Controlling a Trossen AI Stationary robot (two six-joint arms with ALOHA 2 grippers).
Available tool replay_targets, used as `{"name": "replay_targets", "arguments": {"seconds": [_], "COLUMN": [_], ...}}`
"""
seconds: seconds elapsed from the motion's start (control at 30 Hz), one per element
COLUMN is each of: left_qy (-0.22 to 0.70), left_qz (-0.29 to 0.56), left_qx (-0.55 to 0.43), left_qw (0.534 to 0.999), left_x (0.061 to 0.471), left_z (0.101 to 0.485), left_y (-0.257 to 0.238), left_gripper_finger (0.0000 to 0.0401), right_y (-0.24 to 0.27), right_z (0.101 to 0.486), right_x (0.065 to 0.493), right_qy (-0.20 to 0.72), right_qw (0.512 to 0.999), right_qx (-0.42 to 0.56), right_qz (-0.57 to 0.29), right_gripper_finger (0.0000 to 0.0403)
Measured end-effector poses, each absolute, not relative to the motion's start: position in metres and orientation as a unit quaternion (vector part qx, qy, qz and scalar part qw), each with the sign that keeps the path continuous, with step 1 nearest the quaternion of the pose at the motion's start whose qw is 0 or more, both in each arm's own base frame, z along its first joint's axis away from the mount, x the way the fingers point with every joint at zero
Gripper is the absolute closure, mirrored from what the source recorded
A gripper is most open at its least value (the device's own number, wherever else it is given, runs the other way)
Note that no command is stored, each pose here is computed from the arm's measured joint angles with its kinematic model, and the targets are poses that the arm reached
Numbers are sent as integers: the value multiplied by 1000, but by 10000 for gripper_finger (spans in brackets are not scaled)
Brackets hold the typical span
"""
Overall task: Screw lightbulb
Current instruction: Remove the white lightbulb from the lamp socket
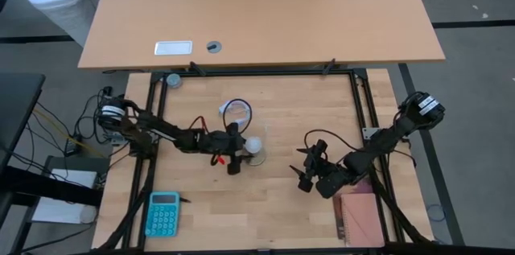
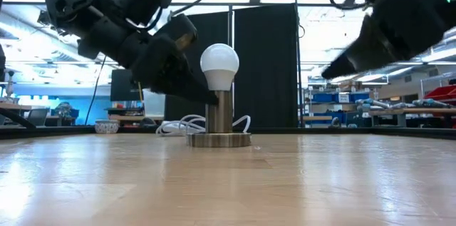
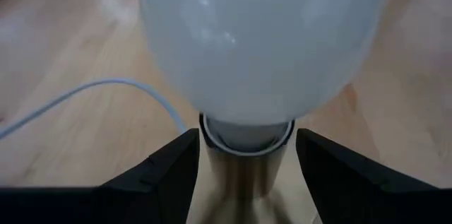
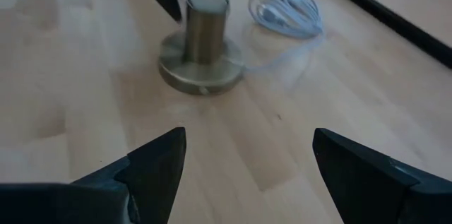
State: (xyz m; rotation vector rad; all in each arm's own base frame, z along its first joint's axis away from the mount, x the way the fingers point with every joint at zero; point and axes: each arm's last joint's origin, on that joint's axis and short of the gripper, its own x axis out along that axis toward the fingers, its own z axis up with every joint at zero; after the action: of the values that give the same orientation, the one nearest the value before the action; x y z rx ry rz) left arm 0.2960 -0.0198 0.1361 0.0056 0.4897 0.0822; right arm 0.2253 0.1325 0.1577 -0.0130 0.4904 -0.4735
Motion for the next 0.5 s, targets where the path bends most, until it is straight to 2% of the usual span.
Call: {"name": "replay_targets", "arguments": {"seconds": [0.27,0.5], "left_qy": [271,271], "left_qz": [40,52], "left_qx": [3,0], "left_qw": [962,961], "left_x": [293,292], "left_z": [132,132], "left_y": [-21,-22], "left_gripper_finger": [160,160], "right_y": [119,108], "right_z": [132,129], "right_x": [210,213], "right_qy": [190,180], "right_qw": [954,961], "right_qx": [55,48], "right_qz": [-226,-206], "right_gripper_finger": [93,93]}}
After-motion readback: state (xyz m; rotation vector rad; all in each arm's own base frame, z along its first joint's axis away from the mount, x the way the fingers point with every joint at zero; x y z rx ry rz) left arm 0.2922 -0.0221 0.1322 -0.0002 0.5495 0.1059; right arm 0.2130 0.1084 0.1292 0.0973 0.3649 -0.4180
